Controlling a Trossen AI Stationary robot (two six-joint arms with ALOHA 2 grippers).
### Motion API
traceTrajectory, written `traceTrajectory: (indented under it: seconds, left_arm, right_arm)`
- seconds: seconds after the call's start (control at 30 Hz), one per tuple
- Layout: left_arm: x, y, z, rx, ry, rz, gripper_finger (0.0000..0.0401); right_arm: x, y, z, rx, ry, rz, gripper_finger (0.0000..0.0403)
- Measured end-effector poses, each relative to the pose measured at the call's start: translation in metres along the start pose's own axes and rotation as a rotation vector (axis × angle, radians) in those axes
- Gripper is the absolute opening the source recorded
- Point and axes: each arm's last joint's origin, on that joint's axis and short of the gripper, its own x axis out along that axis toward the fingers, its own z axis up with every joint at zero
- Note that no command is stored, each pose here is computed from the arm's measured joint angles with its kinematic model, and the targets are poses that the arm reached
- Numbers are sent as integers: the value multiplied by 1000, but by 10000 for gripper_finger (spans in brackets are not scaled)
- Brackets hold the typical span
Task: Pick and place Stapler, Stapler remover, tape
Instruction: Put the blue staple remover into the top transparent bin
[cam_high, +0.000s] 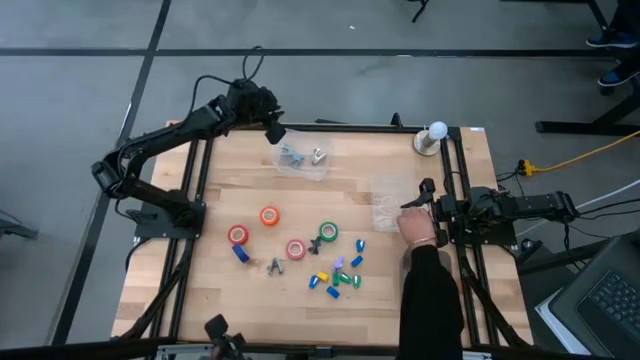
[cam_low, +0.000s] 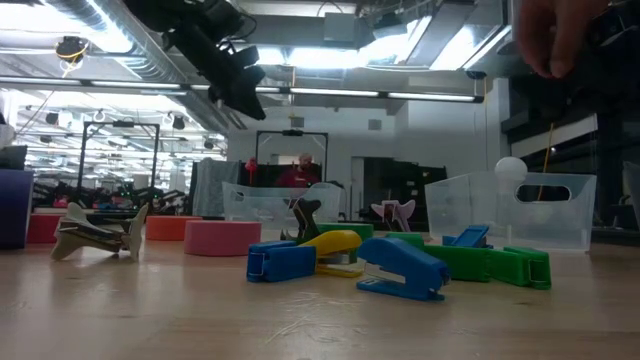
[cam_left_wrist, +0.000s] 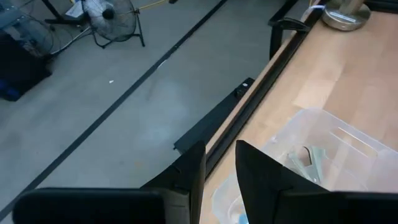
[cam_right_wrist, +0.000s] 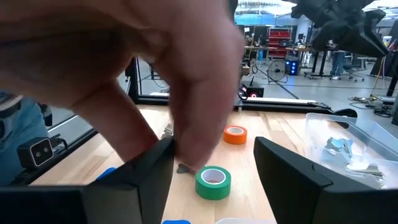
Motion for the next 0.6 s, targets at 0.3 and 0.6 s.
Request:
traceTrajectory:
  seconds: [0.3,0.6]
  left_arm:
    - [0,3,-1,54,2,9,82]
    - [0,3,-1,81,2,8,80]
  right_arm:
    - [0,0,-1,0,6,-4,225]
    - [0,0,0,0,5,-3,225]
